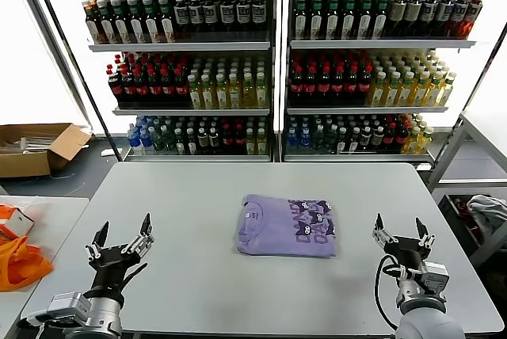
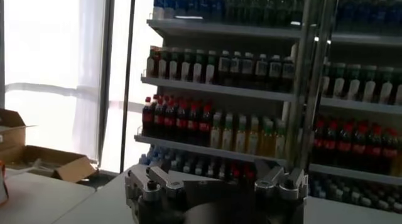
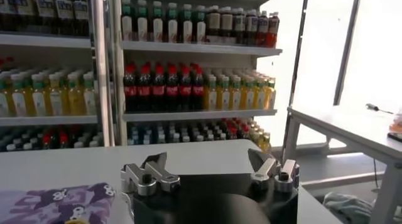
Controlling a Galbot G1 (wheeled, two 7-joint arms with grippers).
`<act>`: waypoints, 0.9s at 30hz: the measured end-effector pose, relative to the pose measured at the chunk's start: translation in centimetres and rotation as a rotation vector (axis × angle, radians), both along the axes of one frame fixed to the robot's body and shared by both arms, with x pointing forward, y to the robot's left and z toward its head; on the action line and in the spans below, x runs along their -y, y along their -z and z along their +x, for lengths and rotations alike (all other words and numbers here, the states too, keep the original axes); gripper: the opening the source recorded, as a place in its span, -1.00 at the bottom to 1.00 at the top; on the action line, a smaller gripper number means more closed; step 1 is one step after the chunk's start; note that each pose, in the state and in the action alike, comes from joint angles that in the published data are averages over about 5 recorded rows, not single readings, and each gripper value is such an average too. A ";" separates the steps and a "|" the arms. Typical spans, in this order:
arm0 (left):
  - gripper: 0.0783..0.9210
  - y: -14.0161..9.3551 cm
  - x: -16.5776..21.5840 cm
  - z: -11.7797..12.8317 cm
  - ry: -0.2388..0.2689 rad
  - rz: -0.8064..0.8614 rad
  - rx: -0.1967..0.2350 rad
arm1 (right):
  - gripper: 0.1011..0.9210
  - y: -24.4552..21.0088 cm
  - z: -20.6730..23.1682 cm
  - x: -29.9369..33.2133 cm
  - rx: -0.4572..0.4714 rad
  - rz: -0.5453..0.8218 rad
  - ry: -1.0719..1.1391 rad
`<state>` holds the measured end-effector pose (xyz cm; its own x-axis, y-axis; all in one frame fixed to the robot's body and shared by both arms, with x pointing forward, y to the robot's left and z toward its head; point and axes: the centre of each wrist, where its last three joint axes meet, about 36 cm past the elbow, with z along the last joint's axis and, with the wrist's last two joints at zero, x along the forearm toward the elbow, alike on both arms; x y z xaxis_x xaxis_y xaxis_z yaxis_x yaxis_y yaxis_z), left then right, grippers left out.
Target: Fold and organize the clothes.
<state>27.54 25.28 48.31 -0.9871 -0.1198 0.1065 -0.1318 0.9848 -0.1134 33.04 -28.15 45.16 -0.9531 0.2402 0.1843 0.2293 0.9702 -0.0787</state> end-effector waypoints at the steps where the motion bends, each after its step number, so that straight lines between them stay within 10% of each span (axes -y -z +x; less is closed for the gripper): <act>1: 0.77 0.1 0.1 0.0 0.003 0.001 0.001 | 0.76 0.0 0.0 0.1 0.003 -0.004 0.004; 27: 0.77 1.1 0.8 0.6 0.064 0.052 0.021 | 0.76 0.3 -1.1 0.5 0.029 -0.034 0.047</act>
<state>28.15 24.45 47.17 -0.9948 -0.0617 0.0811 -0.0670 0.9957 -0.0638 31.99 -28.64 44.81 -0.9455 0.2904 0.1474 0.2771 0.9552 -0.1043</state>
